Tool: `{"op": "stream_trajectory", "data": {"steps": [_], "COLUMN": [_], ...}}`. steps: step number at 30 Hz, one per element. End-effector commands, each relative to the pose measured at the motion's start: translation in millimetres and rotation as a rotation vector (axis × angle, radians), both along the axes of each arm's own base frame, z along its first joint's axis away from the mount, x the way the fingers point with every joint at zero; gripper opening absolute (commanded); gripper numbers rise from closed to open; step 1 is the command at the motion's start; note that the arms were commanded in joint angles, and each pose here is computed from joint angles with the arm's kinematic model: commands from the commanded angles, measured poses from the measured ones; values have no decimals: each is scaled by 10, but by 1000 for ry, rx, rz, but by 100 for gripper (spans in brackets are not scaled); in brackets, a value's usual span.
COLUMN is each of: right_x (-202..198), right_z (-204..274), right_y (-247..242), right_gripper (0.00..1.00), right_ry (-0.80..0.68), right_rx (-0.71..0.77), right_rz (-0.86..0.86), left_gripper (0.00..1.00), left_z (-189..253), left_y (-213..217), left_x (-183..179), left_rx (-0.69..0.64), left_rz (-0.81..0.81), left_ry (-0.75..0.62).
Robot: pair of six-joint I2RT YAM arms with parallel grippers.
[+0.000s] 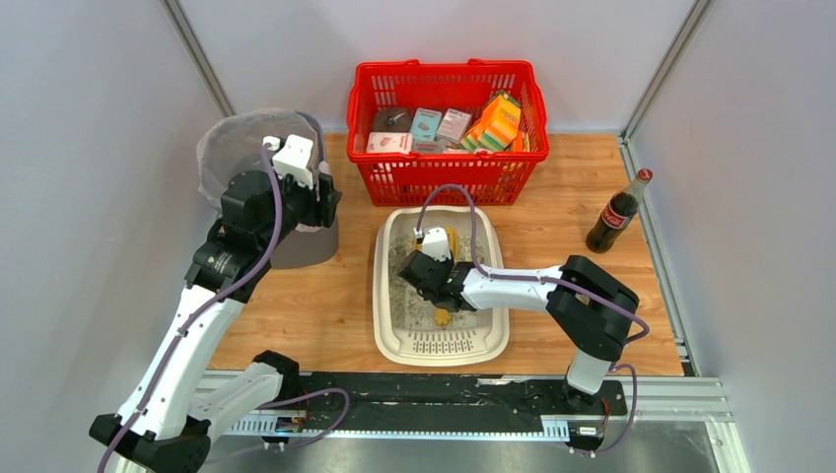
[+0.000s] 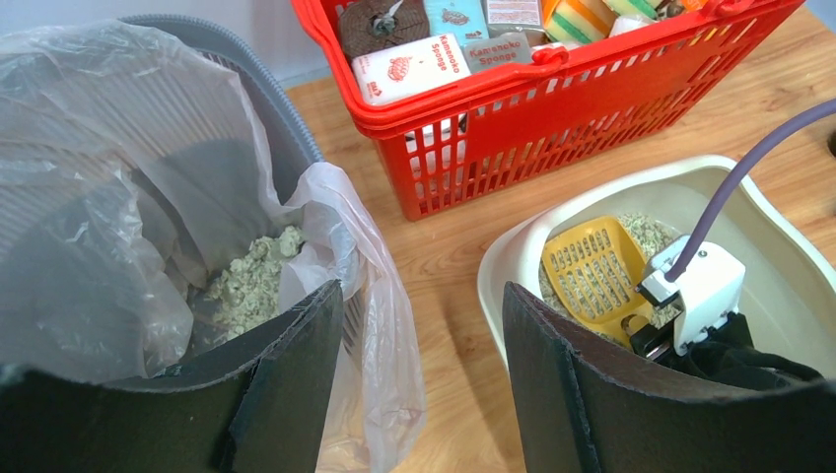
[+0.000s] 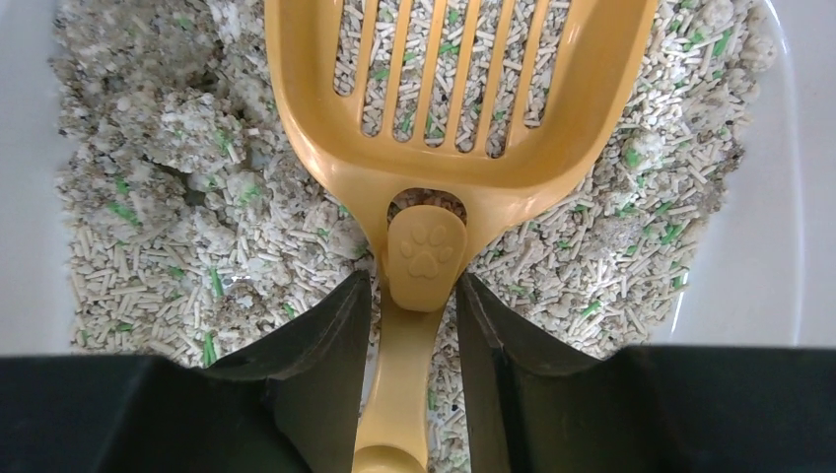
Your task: Clean the litter box
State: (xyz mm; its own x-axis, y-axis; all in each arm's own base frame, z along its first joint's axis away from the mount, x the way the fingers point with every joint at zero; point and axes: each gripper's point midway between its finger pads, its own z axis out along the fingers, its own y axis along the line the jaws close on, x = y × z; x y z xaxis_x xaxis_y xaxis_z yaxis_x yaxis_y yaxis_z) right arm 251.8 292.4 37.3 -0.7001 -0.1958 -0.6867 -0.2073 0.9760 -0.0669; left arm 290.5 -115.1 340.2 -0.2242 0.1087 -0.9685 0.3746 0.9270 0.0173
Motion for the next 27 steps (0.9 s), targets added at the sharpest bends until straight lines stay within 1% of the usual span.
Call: {"op": "stream_trajectory", "data": {"steps": [1,3,4,5,7,10,12,13,18,21,24,27], "right_x": [118,114,118,117,120,117,100,89,-1,-68,-95,-155], "right_z": [80,36,40,39,65,173,213,282,471,642,822,926], "right_y": [78,69,73,76,71,24,-6,-11,-154,-259,-249,-223], "right_gripper": [40,36,32,25,20,0,0,0,0,0,0,0], "right_ry": [-50,-46,-47,-43,-39,-47,-50,-50,0,26,31,75], "right_rx": [39,35,36,34,20,5,-10,-1,-12,-17,32,91], "right_rz": [-46,-52,-54,-54,-55,-55,-27,-14,43,68,103,140], "left_gripper": [68,68,69,69,70,70,70,70,70,70,69,69], "left_z": [94,98,84,88,96,113,111,117,120,97,32,-18], "left_y": [-28,-31,-43,-53,-102,-174,-209,-278,-500,-613,-788,-931], "left_x": [29,29,25,17,2,-32,-45,-82,-197,-264,-410,-549], "left_rx": [1,0,1,0,-1,-14,-6,-4,-17,1,49,74], "left_rz": [-16,-17,-25,-33,-64,-110,-137,-186,-314,-376,-501,-605], "left_ry": [-45,-46,-43,-45,-50,-59,-65,-70,-78,-87,-101,-139]}}
